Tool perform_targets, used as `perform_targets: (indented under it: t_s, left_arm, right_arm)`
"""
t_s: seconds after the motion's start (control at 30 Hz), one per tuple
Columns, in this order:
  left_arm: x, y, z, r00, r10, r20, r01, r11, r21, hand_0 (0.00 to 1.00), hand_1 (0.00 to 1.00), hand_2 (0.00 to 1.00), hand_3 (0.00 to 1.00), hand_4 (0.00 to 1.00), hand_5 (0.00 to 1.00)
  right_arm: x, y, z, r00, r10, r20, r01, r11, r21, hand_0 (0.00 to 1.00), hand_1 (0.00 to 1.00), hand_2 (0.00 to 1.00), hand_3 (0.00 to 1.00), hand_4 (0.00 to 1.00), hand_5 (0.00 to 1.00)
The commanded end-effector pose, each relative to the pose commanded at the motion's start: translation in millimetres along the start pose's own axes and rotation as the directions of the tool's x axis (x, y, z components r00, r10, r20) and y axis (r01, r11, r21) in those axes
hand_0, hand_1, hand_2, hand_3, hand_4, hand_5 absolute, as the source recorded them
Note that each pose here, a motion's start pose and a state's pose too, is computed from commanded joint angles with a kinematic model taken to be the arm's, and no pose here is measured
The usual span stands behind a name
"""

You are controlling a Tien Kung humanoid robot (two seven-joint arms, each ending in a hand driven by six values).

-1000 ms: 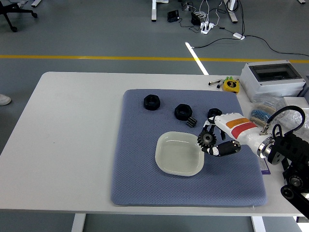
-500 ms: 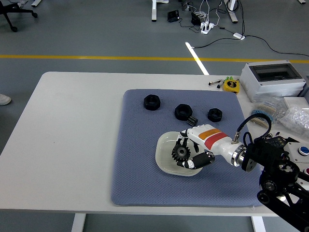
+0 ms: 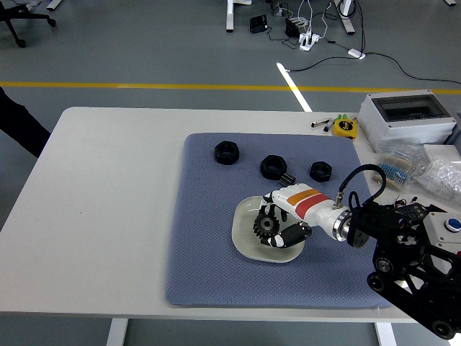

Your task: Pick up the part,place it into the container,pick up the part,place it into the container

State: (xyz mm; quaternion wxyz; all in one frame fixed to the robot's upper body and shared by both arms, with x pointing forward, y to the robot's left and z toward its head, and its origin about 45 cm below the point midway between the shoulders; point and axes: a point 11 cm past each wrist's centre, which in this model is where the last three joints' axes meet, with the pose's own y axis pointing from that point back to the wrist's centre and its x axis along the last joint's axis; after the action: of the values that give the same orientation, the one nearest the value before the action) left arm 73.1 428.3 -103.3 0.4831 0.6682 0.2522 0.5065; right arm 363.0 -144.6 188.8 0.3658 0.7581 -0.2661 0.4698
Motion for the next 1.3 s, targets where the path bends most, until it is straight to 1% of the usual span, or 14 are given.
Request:
perform_targets:
  t_s: [0.03,0.07,0.27,0.3,0.43,0.67,0.7,0.87,0.9,1.0,1.07,1.1,1.27,1.3]
  left_arm:
    - [-0.1,0.0,0.0,1.000,0.000,0.000,0.000,1.000,0.000,0.703,0.646,0.670,0.581,0.673,0.630]
    - [-0.2,0.0,0.0,1.000,0.000,0.001,0.000,1.000,0.000,0.703,0.646,0.669,0.581,0.673,0.628]
    - [-1.3,0.1,-0.1,1.000,-0.003,0.001,0.003,1.000,0.001,0.703,0.646,0.669,0.581,0.673,0.628]
    - [-1.3,0.1,-0.2,1.000,-0.003,0.001,0.003,1.000,0.001,0.703,0.648,0.669,0.581,0.672,0.626]
    - [-1.5,0.1,0.0,1.000,-0.004,0.002,0.004,1.000,0.000,0.703,0.648,0.669,0.581,0.672,0.626]
    - [-1.3,0.1,0.6,1.000,-0.003,0.002,0.003,1.000,-0.001,0.702,0.649,0.670,0.581,0.672,0.628]
    - [-1.2,0.1,0.7,1.000,-0.003,0.002,0.003,1.000,-0.002,0.702,0.648,0.671,0.580,0.672,0.626]
    - [-0.9,0.1,1.3,1.000,-0.003,0.003,0.003,1.000,-0.003,0.702,0.648,0.671,0.580,0.672,0.626]
    - [-0.8,0.1,1.5,1.000,-0.002,0.003,0.002,1.000,-0.003,0.702,0.648,0.671,0.581,0.672,0.626]
    - [-0.6,0.1,1.7,1.000,-0.002,0.003,0.002,1.000,-0.004,0.702,0.648,0.671,0.581,0.672,0.626]
    - [-0.7,0.1,1.5,1.000,-0.002,0.001,0.002,1.000,-0.004,0.702,0.648,0.671,0.581,0.672,0.626]
    - [-0.9,0.1,1.2,1.000,-0.002,0.001,0.002,1.000,-0.003,0.702,0.648,0.670,0.582,0.672,0.626]
    - [-1.3,0.1,0.7,1.000,-0.004,0.005,0.004,1.000,-0.002,0.702,0.648,0.670,0.582,0.672,0.626]
    - [-1.5,0.1,0.5,1.000,-0.004,0.006,0.004,1.000,-0.001,0.703,0.648,0.671,0.582,0.672,0.626]
  right_arm:
    - [-0.9,-0.2,0.2,1.000,0.000,-0.001,0.000,1.000,0.000,0.169,0.405,0.549,0.642,0.935,0.347]
    - [-1.8,-0.4,0.6,1.000,0.001,-0.003,-0.001,1.000,-0.002,0.168,0.417,0.613,0.777,0.998,0.368]
    - [-4.1,-1.6,4.3,0.999,0.025,-0.024,-0.025,1.000,-0.014,0.168,0.417,0.613,0.777,0.998,0.368]
    - [-4.0,-1.6,4.2,0.999,0.028,-0.025,-0.028,1.000,-0.013,0.172,0.413,0.628,0.788,0.998,0.422]
    - [-1.0,-0.6,3.4,0.999,0.040,-0.027,-0.040,0.999,-0.005,0.172,0.413,0.628,0.788,0.998,0.422]
    - [16.6,5.7,-1.7,0.995,0.093,-0.029,-0.093,0.996,0.015,0.171,0.407,0.627,0.790,0.998,0.431]
    - [20.7,7.1,-2.9,0.994,0.106,-0.028,-0.106,0.994,0.019,0.166,0.401,0.618,0.782,0.998,0.449]
    - [39.1,14.8,-8.5,0.987,0.160,-0.031,-0.159,0.987,0.036,0.166,0.401,0.618,0.782,0.998,0.449]
    - [42.9,17.2,-9.8,0.985,0.170,-0.032,-0.169,0.985,0.039,0.162,0.394,0.598,0.750,0.998,0.447]
    - [50.8,24.5,-12.1,0.982,0.182,-0.042,-0.180,0.983,0.040,0.162,0.394,0.598,0.750,0.998,0.447]
    - [53.7,29.5,-13.7,0.982,0.182,-0.051,-0.180,0.983,0.042,0.162,0.394,0.598,0.750,0.998,0.447]
    - [54.8,32.6,-14.6,0.982,0.180,-0.057,-0.178,0.983,0.042,0.159,0.384,0.545,0.659,0.998,0.442]
    - [57.1,42.8,-19.5,0.981,0.173,-0.088,-0.169,0.984,0.050,0.159,0.384,0.545,0.659,0.998,0.442]
    - [57.1,44.2,-20.2,0.981,0.172,-0.093,-0.168,0.984,0.051,0.153,0.382,0.528,0.627,0.998,0.438]
